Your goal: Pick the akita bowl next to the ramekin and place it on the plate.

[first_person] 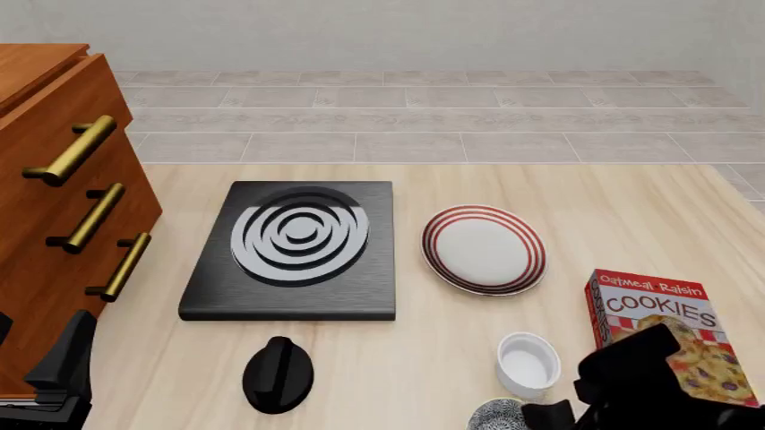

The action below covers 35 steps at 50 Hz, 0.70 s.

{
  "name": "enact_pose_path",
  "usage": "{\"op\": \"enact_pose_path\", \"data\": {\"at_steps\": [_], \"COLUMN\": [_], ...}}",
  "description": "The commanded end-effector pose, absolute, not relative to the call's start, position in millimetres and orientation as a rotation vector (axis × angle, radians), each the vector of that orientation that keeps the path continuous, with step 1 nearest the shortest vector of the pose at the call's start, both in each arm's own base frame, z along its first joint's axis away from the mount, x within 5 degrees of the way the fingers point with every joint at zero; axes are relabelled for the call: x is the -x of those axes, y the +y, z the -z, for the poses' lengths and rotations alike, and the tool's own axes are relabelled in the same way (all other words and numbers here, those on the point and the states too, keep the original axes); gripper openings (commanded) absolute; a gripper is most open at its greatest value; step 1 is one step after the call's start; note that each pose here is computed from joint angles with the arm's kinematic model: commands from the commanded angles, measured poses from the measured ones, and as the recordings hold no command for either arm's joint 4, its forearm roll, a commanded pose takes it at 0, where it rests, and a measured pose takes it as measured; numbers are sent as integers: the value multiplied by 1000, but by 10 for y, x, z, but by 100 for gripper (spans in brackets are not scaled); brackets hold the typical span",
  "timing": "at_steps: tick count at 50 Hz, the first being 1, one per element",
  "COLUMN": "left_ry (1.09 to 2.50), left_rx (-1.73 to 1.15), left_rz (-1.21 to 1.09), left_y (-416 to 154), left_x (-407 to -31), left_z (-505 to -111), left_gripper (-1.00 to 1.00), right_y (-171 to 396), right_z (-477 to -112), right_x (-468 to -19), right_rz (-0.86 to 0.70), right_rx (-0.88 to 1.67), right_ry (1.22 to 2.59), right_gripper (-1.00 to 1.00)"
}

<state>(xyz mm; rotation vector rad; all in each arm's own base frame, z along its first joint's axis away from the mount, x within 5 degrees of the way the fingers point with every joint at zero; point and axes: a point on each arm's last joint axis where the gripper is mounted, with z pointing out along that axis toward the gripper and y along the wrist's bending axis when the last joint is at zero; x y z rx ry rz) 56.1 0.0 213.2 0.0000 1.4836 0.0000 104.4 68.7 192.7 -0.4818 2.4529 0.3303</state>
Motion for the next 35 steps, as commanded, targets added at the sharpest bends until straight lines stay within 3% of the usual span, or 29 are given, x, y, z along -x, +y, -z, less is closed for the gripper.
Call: {"op": "enact_pose_path", "data": {"at_steps": [1,35], "left_ry": [1484,1484], "left_rx": [0,0], "left_rz": [0,0], "left_y": [0,0], "left_x": [-561,-561], "left_z": [-2132,-2132], "left_gripper": [100,100], "right_y": [691,723], "right_z": [-1882,-1715], "right_x": [-1035,-1001], "right_rz": [-329,-343], "right_rx": [487,504], "right_ry": [2467,2497], "right_gripper": [100,100]}}
